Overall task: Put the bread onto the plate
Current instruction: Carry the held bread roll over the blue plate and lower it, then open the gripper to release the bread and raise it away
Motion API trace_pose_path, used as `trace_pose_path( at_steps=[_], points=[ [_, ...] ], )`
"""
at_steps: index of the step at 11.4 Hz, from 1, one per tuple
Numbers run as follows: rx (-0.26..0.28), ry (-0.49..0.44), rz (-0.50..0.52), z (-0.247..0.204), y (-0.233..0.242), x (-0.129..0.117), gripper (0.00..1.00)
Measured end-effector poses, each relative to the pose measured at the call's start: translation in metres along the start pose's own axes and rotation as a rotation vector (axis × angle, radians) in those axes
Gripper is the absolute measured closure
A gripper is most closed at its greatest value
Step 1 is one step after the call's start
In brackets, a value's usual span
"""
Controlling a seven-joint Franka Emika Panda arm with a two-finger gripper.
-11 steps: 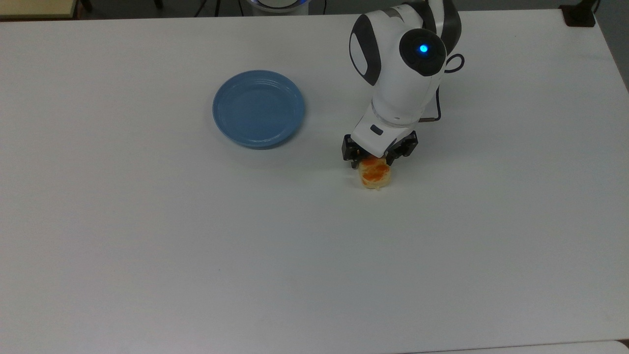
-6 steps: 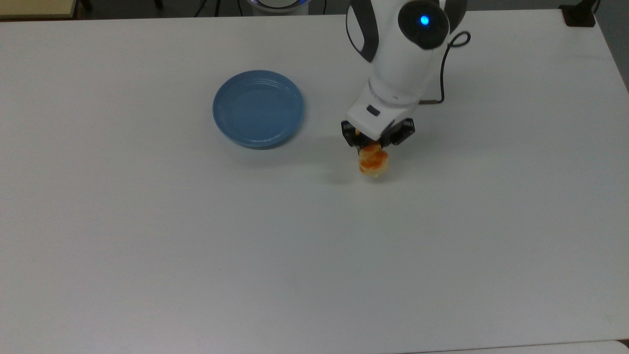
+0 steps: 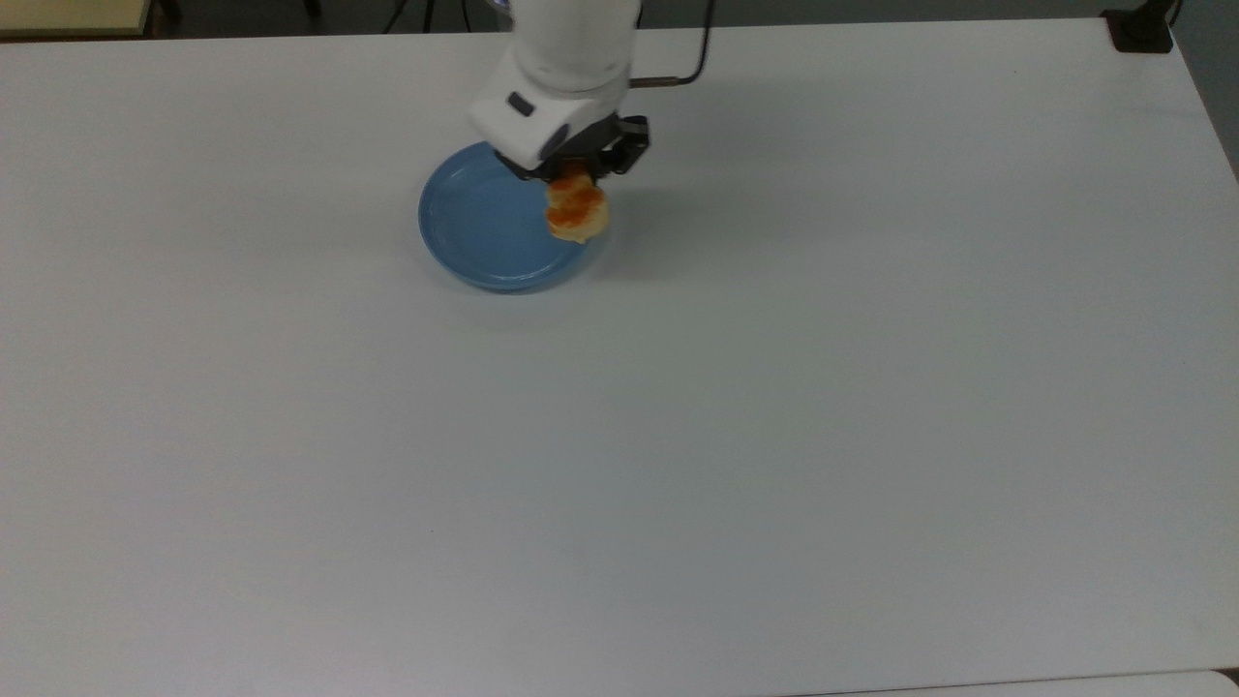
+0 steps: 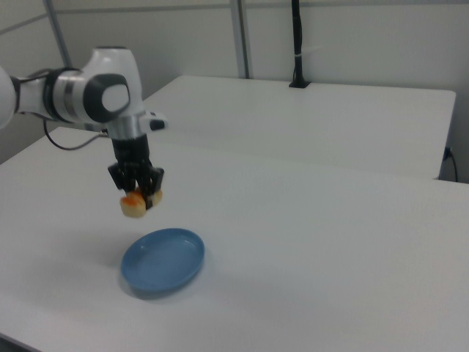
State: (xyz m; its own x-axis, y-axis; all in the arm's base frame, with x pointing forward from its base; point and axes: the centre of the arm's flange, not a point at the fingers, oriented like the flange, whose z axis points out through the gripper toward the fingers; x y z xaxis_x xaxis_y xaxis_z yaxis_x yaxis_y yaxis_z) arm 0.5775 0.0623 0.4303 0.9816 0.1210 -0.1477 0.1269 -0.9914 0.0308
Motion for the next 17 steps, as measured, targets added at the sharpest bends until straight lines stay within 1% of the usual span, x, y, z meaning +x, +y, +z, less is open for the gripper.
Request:
trace_pose_path(
  at_steps=[1, 2, 5, 6, 8, 10, 12, 13, 15, 16, 17],
  points=[
    [-0.007, -0.043, 0.001, 0.021, 0.018, -0.008, 0.61],
    [-0.022, -0.065, 0.0, 0.039, 0.027, -0.012, 0.61],
    [-0.065, -0.085, -0.029, 0.093, 0.028, -0.019, 0.59],
    [-0.073, -0.095, -0.029, 0.106, 0.032, -0.019, 0.54],
    [-0.073, -0.1, -0.015, 0.113, 0.041, -0.019, 0.25],
    [-0.074, -0.083, -0.006, 0.104, 0.042, -0.018, 0.0],
    [-0.076, -0.058, 0.034, 0.07, 0.043, -0.019, 0.0],
    [-0.077, -0.054, 0.053, 0.039, 0.044, -0.021, 0.0],
    [-0.078, -0.012, 0.079, -0.048, 0.048, -0.029, 0.0],
    [-0.077, 0.03, 0.094, -0.088, 0.051, -0.036, 0.0],
    [-0.058, 0.077, 0.116, -0.119, 0.056, -0.042, 0.0]
  ],
)
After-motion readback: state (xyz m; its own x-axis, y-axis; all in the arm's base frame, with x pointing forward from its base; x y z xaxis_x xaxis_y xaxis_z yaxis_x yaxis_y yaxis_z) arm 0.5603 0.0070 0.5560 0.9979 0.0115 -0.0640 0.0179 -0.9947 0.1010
